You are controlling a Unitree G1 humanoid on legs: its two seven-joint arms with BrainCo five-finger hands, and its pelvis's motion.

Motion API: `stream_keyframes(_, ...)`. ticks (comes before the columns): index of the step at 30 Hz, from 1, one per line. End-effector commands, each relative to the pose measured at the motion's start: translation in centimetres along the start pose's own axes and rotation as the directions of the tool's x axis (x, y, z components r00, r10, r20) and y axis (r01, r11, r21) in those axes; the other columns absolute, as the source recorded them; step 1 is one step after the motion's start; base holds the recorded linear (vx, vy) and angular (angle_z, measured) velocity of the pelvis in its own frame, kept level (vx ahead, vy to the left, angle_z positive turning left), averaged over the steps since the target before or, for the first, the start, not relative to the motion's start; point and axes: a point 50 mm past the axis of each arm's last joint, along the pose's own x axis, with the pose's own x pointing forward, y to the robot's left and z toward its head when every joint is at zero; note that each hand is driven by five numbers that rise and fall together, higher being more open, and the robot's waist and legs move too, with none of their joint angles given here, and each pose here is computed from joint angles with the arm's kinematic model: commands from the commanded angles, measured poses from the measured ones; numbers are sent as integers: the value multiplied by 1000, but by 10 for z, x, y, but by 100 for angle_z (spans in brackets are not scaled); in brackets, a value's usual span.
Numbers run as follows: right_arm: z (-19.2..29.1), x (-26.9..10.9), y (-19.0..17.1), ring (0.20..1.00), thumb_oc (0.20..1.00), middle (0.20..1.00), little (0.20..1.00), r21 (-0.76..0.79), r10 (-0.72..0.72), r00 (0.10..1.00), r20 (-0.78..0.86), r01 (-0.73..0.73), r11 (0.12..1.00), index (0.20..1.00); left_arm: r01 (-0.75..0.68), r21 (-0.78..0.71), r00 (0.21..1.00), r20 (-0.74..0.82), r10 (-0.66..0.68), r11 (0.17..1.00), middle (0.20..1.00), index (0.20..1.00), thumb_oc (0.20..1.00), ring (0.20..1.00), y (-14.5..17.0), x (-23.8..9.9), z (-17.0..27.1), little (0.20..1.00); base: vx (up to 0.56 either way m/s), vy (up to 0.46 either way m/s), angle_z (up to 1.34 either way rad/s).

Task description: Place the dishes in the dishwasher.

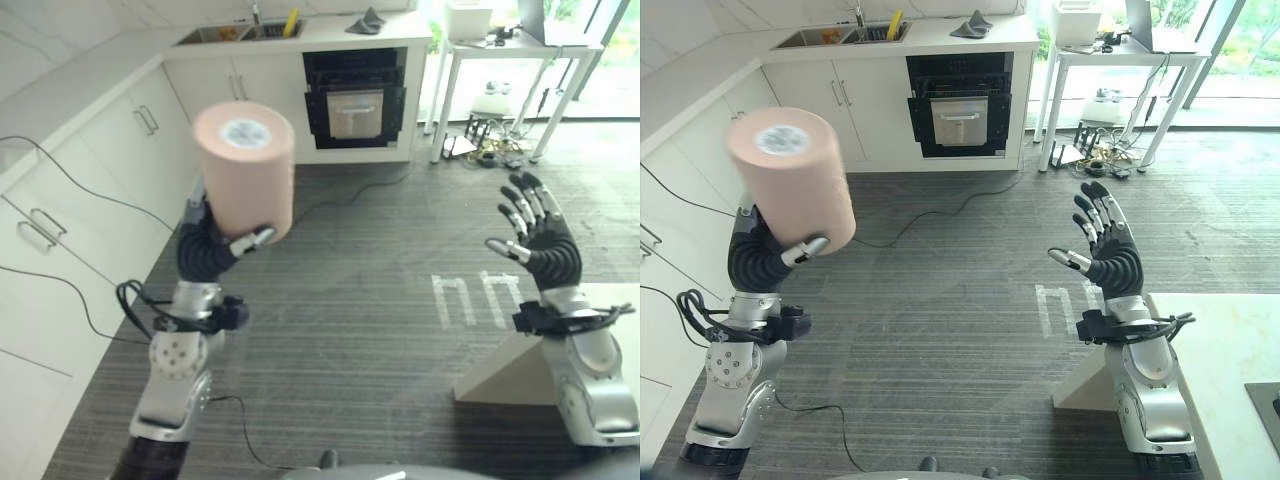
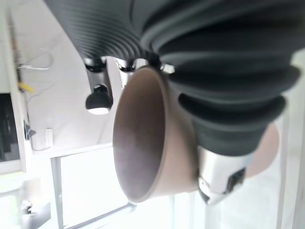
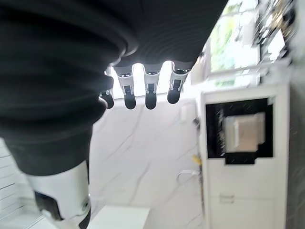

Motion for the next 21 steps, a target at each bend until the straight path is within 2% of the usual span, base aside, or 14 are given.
stream_keyframes(1, 14, 1, -4, 1000, 1000, 1000, 1000, -18, -8, 995, 103, 10, 1000, 1000, -8, -31, 997, 71, 10, 999, 200, 200, 200, 200, 8, 14, 6, 200, 14, -54, -6)
stream_keyframes(15, 18, 0, -5, 1000, 1000, 1000, 1000, -78, 46, 994, 103, -38, 996, 1000, -41, -29, 998, 44, 42, 999, 200, 200, 200, 200, 20, 3, 6, 200, 10, -149, -5)
stream_keyframes(21, 14, 2, -3, 1000, 1000, 1000, 1000, -84, 77, 993, 89, -70, 994, 1000, -80, -46, 997, 16, 80, 996, 200, 200, 200, 200, 23, -3, 3, 200, 239, 102, 2)
